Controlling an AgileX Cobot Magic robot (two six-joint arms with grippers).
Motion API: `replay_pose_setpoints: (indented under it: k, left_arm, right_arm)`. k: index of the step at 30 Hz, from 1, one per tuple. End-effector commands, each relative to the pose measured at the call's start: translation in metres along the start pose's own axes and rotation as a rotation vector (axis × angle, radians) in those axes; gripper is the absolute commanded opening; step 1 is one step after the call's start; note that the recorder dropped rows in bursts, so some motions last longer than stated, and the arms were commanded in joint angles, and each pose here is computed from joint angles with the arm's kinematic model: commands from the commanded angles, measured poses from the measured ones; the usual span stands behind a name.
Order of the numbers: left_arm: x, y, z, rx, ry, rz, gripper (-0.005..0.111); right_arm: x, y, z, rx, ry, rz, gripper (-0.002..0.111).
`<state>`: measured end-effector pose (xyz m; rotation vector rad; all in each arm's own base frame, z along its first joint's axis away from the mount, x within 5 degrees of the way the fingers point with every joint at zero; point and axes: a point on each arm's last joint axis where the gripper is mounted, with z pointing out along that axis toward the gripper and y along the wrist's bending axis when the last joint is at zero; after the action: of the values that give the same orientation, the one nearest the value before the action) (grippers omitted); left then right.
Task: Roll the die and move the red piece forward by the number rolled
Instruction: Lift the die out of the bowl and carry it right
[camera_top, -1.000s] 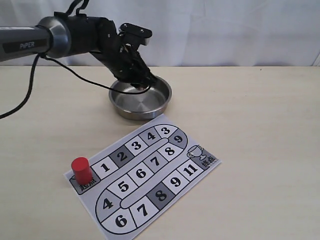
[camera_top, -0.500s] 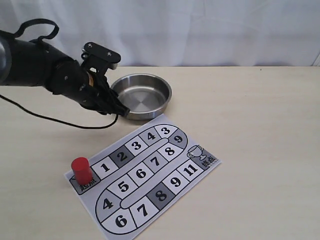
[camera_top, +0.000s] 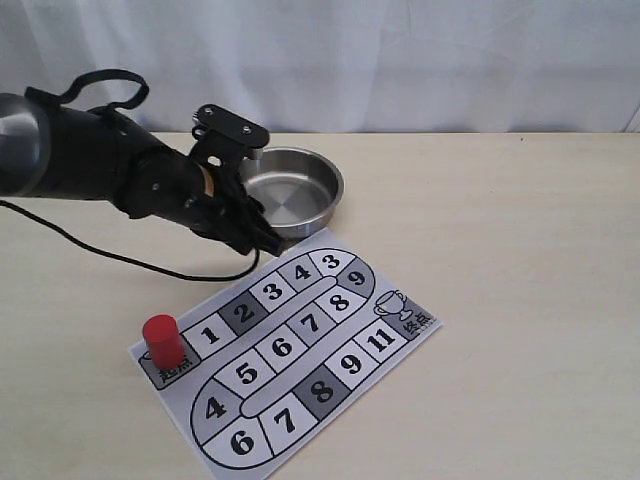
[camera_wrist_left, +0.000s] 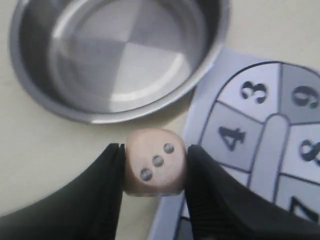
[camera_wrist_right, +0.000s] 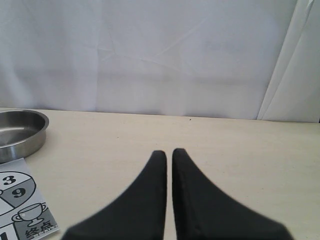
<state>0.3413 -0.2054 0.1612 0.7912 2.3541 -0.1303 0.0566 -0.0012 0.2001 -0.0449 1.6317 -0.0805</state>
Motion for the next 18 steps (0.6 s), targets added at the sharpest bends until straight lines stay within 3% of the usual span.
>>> replay_pose_setpoints:
  k: [1, 5, 7, 18]
  left_arm:
    - [-0.0095, -0.0347, 0.0004, 0.079, -0.095, -0.054, 0.026]
    - [-0.0129, -0.0441, 0.0062, 0.108, -0.158, -0.112, 0.053]
    - [-0.0128, -0.0444, 0.0083, 0.111, -0.165, -0.133, 0.06]
    - [-0.0074, -0.0438, 0.0097, 0.107, -0.109, -0.129, 0.062]
  right_arm:
    - [-0.0003, -0.0002, -0.0002, 0.003, -0.008, -0.002, 0.004]
    - [-0.0003, -0.0002, -0.0002, 0.003, -0.008, -0.002, 0.004]
    - [-0.0003, -0.0002, -0.0002, 0.003, -0.008, -0.002, 0.004]
    - [-0.0003, -0.0002, -0.0002, 0.003, -0.008, -0.002, 0.004]
